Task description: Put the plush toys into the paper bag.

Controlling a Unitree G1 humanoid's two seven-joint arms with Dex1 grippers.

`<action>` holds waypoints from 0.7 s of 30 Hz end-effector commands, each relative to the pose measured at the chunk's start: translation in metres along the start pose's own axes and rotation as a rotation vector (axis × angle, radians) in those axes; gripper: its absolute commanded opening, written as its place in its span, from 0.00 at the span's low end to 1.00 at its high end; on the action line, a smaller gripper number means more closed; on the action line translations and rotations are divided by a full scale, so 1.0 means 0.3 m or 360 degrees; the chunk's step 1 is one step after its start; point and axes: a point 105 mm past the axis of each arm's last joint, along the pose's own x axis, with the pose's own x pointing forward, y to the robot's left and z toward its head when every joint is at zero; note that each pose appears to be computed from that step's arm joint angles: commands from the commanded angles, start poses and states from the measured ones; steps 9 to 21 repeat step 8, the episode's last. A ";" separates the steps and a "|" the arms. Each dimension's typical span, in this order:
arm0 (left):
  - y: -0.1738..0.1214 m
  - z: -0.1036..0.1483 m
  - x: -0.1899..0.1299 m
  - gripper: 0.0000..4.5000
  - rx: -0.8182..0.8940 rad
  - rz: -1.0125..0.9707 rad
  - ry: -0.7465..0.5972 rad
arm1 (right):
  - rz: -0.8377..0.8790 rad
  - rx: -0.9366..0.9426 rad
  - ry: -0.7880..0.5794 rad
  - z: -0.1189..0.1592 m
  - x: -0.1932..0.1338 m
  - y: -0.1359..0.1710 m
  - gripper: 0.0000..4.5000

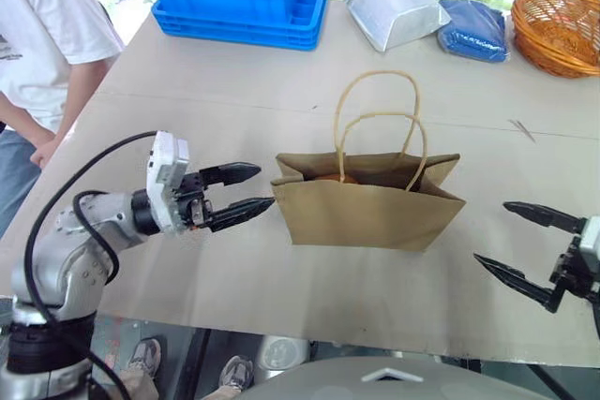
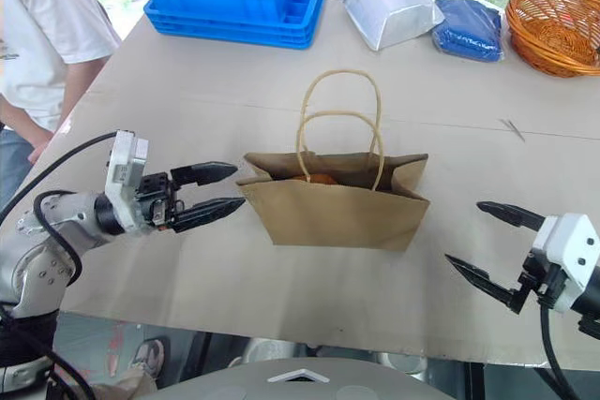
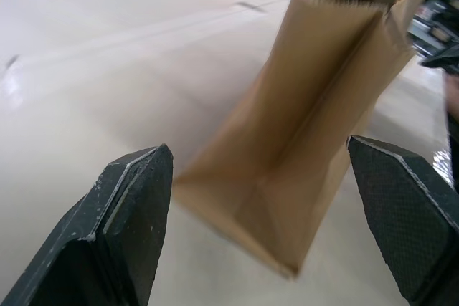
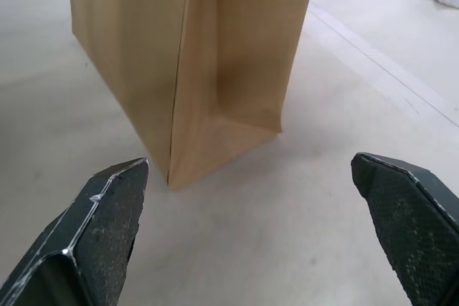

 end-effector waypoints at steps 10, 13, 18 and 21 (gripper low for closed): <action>-0.022 -0.094 -0.204 0.93 -0.0061 0.0289 0.0192 | -0.0035 -0.0024 0.0247 -0.055 -0.205 -0.025 1.00; -0.022 -0.094 -0.204 0.93 -0.0061 0.0289 0.0192 | -0.0035 -0.0024 0.0247 -0.055 -0.205 -0.025 1.00; -0.022 -0.094 -0.204 0.93 -0.0061 0.0289 0.0192 | -0.0035 -0.0024 0.0247 -0.055 -0.205 -0.025 1.00; -0.022 -0.094 -0.204 0.93 -0.0061 0.0289 0.0192 | -0.0035 -0.0024 0.0247 -0.055 -0.205 -0.025 1.00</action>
